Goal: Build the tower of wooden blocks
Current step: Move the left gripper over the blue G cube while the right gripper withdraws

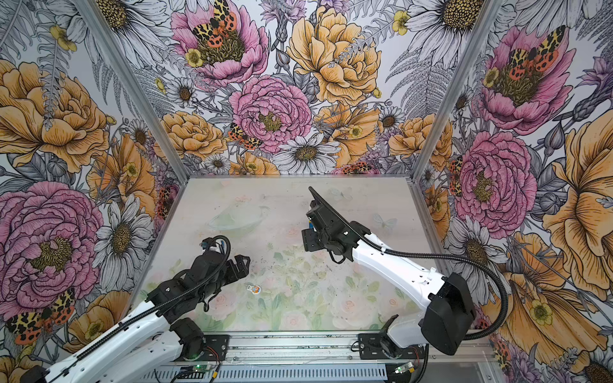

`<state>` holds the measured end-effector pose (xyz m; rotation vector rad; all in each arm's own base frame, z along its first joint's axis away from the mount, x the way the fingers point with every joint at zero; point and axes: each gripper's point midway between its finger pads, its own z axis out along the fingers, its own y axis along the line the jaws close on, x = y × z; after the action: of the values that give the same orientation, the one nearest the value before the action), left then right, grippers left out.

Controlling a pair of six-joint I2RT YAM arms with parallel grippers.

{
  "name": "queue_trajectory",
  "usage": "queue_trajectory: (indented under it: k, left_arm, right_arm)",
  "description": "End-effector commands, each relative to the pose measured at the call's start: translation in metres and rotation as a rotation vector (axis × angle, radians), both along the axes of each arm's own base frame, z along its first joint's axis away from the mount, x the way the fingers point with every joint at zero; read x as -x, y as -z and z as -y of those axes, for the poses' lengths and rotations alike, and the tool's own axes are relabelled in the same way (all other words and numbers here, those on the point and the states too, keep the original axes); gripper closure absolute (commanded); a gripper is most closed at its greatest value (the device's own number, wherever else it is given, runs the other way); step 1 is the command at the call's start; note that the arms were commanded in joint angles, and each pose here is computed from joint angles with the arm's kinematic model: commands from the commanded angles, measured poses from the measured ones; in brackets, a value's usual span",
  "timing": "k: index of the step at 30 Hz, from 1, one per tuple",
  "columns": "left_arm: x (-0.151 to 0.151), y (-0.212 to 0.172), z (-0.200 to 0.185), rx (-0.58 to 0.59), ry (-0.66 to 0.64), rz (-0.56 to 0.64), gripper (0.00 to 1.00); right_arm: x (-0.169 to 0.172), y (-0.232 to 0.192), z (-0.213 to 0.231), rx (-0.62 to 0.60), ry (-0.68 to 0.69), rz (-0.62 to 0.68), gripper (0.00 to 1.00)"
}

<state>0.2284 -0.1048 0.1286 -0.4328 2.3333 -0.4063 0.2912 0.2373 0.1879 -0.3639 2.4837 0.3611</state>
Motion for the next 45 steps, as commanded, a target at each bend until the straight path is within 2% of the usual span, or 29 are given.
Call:
queue_trajectory:
  k: [1, 12, 23, 31, 37, 45]
  left_arm:
    - [-0.021, 0.001, -0.007, -0.027, -0.027, -0.023, 0.01]
    - [-0.080, 0.022, -0.048, -0.144, -0.176, -0.101, 0.03]
    - [-0.111, 0.048, -0.079, -0.167, -0.236, -0.147, 0.10]
    - [-0.130, 0.066, -0.086, -0.195, -0.196, -0.207, 0.16]
    - [-0.146, 0.074, -0.092, -0.194, -0.182, -0.233, 0.25]
    - [-0.147, 0.083, -0.101, -0.256, -0.168, -0.292, 0.29]
  right_arm:
    - [-0.010, -0.016, -0.013, -0.038, -0.031, 0.050, 0.29]
    - [-0.021, -0.026, -0.006, -0.070, -0.060, 0.066, 0.28]
    - [-0.027, -0.024, 0.020, -0.097, -0.030, 0.055, 0.27]
    - [-0.024, -0.025, 0.031, -0.111, -0.015, 0.055, 0.27]
    - [-0.022, -0.031, 0.036, -0.130, -0.009, 0.061, 0.27]
    - [-0.020, -0.034, 0.042, -0.133, 0.001, 0.062, 0.26]
